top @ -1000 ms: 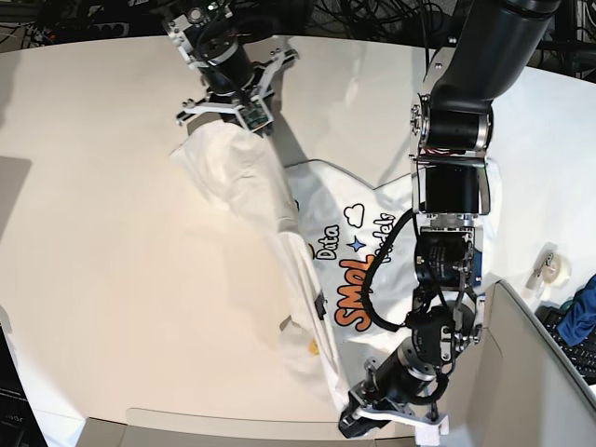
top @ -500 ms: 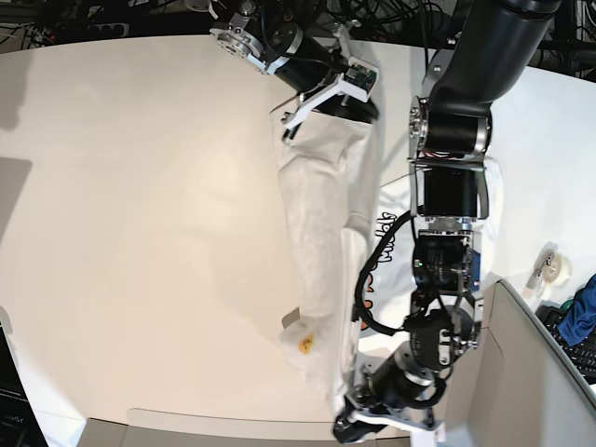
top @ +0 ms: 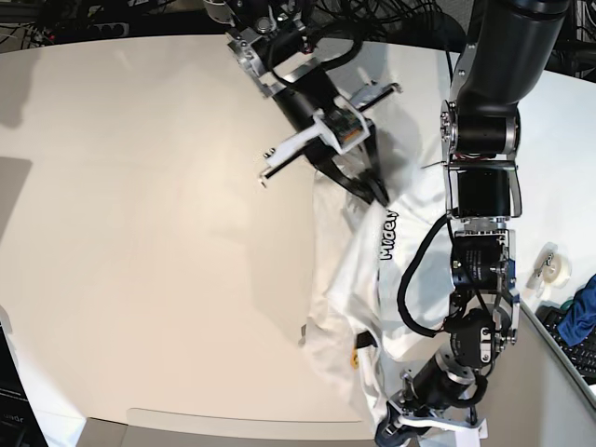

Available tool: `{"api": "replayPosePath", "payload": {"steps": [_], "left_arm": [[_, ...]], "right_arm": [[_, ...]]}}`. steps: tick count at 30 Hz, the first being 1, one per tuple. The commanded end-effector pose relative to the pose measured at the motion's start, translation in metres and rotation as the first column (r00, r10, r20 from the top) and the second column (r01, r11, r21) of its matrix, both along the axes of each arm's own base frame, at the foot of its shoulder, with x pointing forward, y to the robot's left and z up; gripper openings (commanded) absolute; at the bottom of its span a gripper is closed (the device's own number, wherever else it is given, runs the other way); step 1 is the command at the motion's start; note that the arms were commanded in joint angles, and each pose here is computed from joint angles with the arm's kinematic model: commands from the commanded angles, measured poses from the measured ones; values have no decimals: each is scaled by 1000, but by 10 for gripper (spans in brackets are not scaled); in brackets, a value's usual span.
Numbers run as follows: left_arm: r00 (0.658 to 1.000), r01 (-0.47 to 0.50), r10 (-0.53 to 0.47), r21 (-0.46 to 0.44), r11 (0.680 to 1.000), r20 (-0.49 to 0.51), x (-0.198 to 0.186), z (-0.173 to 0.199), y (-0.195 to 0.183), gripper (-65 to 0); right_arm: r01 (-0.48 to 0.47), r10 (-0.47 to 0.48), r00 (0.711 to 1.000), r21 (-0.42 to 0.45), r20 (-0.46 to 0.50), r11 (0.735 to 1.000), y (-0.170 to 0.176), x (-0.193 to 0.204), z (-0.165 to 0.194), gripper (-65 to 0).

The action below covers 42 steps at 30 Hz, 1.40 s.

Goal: Layout the t-shirt on the table in an organized manner, then fold the t-shirt properly
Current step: 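Lay the shirt down flat, dragging it across the table with both grippers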

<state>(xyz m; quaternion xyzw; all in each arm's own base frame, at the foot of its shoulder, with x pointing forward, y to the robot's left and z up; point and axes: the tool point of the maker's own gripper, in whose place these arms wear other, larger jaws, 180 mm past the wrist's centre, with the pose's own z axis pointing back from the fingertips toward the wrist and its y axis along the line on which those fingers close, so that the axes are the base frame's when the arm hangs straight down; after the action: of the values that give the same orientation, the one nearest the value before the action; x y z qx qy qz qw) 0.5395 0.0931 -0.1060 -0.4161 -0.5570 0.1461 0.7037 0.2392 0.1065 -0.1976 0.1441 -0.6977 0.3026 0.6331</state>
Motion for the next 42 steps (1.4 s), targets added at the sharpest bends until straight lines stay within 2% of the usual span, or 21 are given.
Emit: {"api": "replayPosePath", "payload": {"steps": [1, 5, 10, 13, 16, 19, 24, 28, 30, 35, 37, 40, 42], "left_arm": [[996, -5, 6, -10, 1000, 85, 2, 34, 2, -650], [998, 11, -10, -24, 1000, 60, 0, 20, -8, -650], [996, 84, -83, -36, 996, 28, -3, 7, -51, -650], [991, 130, -130, -8, 992, -13, -3, -10, -78, -650], [985, 165, -166, -15, 986, -44, -5, -25, -107, -650], [980, 179, -179, -12, 984, -83, -5, -47, -136, -650], [976, 172, -164, 48, 984, -143, -5, -96, -178, -650], [972, 197, -177, 123, 973, -155, -6, -111, -212, -650], [973, 182, -157, 154, 971, -167, -6, -125, -212, -650], [986, 160, -143, 233, 959, -89, 0, -116, -218, -650], [986, 163, -150, 253, 954, -72, -2, -116, -222, -650], [986, 169, -161, 273, 947, -55, -5, -116, -227, -650], [985, 174, -166, 271, 947, -52, -6, -115, -229, -627]], "right_arm": [[-37, 36, 999, -22, -31, 999, 1, -20, -12, -650], [68, -83, 988, -113, -134, 991, -45, -21, -54, -650], [193, -254, 943, -272, -213, 943, -120, -28, -100, -650], [249, -324, 906, -275, -271, 929, -150, -32, -112, -650], [339, -407, 850, -244, -335, 909, -184, -33, -120, -650], [444, -486, 778, -198, -399, 874, -224, -35, -124, -650], [605, -596, 669, -140, -445, 784, -287, -38, -121, -650], [673, -658, 607, -151, -446, 724, -322, -46, -121, -650], [686, -670, 596, -154, -443, 712, -329, -47, -120, -650], [676, -667, 557, -196, -495, 711, -328, -56, -134, -650], [687, -669, 540, -192, -511, 701, -326, -59, -138, -650], [700, -673, 528, -184, -518, 691, -324, -60, -139, -650], [699, -670, 529, -181, -521, 692, -322, -60, -139, -650]]}}
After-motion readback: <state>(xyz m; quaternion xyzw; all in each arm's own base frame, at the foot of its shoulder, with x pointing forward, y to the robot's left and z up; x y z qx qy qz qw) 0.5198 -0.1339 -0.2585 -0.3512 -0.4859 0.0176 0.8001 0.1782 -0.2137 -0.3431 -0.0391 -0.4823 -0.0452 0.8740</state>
